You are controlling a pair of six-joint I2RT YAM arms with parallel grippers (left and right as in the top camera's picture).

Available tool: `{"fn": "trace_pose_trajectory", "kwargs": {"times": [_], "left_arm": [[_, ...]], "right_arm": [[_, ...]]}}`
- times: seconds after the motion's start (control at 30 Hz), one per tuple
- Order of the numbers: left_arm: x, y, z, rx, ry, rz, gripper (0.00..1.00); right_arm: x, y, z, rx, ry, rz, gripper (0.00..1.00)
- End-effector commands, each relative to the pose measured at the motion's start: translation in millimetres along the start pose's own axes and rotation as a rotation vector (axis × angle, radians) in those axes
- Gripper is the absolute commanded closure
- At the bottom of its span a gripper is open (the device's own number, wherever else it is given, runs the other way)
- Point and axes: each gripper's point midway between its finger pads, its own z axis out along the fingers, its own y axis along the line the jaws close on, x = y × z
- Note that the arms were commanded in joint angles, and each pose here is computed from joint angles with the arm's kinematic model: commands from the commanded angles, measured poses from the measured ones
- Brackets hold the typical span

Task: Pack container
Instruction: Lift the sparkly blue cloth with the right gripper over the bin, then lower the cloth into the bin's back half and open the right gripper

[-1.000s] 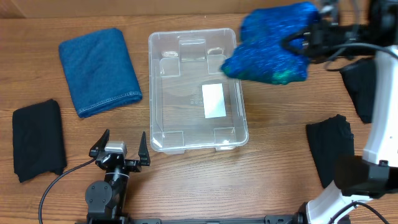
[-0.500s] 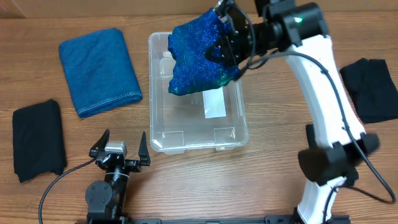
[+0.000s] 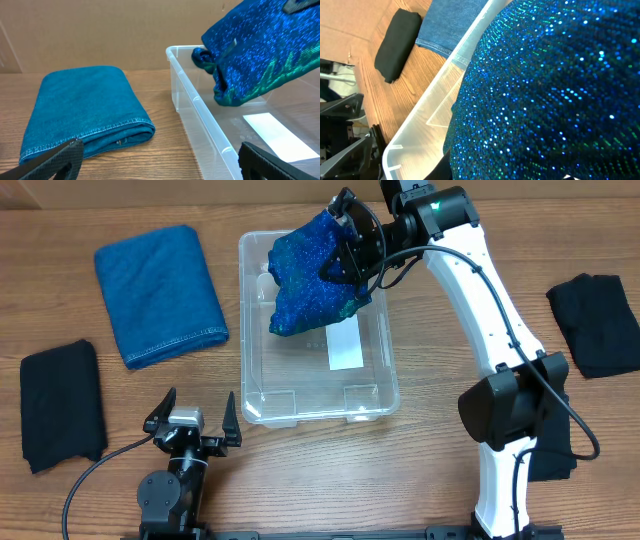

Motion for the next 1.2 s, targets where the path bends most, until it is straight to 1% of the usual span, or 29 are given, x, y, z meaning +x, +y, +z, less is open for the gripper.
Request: {"fn": "trace_pose_trajectory", "kwargs": {"times": [0.0, 0.13, 0.27, 0.33, 0.37, 0.4, 0.43, 0.47, 0.5, 0.53, 0.57, 0.7, 0.8, 0.83, 0.93, 1.0, 1.03, 1.1, 1.17], "left_arm": [[-0.1, -0.4, -0.2, 0.002, -0.005, 0.019, 0.0], [-0.1, -0.4, -0.2, 0.002, -0.005, 0.019, 0.0], [-0.1, -0.4, -0.2, 0.002, -0.005, 0.019, 0.0], [-0.1, -0.4, -0.2, 0.002, -0.005, 0.019, 0.0], [-0.1, -0.4, -0.2, 0.002, -0.005, 0.019, 0.0], [-0.1, -0.4, -0.2, 0.002, -0.005, 0.019, 0.0], [-0.1, -0.4, -0.2, 0.002, -0.005, 0.019, 0.0], [-0.1, -0.4, -0.2, 0.002, -0.005, 0.019, 0.0], [-0.1, -0.4, -0.2, 0.002, -0.005, 0.019, 0.0], [-0.1, -0.4, -0.2, 0.002, -0.005, 0.019, 0.0], [-0.1, -0.4, -0.2, 0.002, -0.005, 0.019, 0.0], [-0.1, -0.4, -0.2, 0.002, -0.005, 0.019, 0.0], [-0.1, -0.4, -0.2, 0.002, -0.005, 0.019, 0.0], [-0.1, -0.4, -0.2, 0.002, -0.005, 0.019, 0.0], [-0.1, -0.4, -0.2, 0.002, -0.005, 0.019, 0.0], [-0.1, -0.4, -0.2, 0.002, -0.005, 0.019, 0.0], [-0.1, -0.4, -0.2, 0.002, -0.005, 0.019, 0.0], [-0.1, -0.4, -0.2, 0.002, -0.005, 0.019, 0.0], [-0.1, -0.4, -0.2, 0.002, -0.005, 0.019, 0.0]], "right_arm": [[-5.9, 2.3, 14.5, -0.076, -0.015, -0.023, 0.96], [-4.1, -4.3, 23.8, -0.085, -0.007, -0.011, 0.96], [-4.6, -3.3, 38.5, -0.144, -0.009, -0.006, 0.96], [-6.2, -3.1, 42.4, -0.145, -0.012, -0.003, 0.94], [-6.0, -3.8, 43.7, -0.143, -0.011, -0.003, 0.82], [-5.5, -5.4, 44.0, -0.136, -0.008, 0.001, 0.66], [-4.8, -12.4, 45.0, -0.095, -0.002, 0.03, 0.37], [-4.5, -17.6, 45.4, -0.065, 0.002, 0.054, 0.23], [-3.4, -27.6, 45.7, -0.007, 0.008, 0.092, 0.1], [-2.6, -33.3, 45.7, 0.026, 0.012, 0.112, 0.02], [-1.8, -40.3, 45.3, 0.067, 0.014, 0.13, 0.0], [-2.2, -56.7, 37.6, 0.175, 0.013, 0.176, 0.0], [-7.0, -52.3, 23.3, 0.197, 0.009, 0.177, 0.0], [-3.5, -57.7, 21.5, 0.235, 0.022, 0.183, 0.01], [19.5, -81.1, 18.8, 0.424, 0.111, 0.199, 0.03], [21.4, -88.1, 8.2, 0.512, 0.1, 0.278, 0.02], [17.4, -87.9, -4.6, 0.538, 0.067, 0.325, 0.0], [11.0, -88.4, -40.0, 0.586, 0.0, 0.402, 0.0], [15.0, -103.0, -104.1, 0.723, -0.105, 0.543, 0.0]]}}
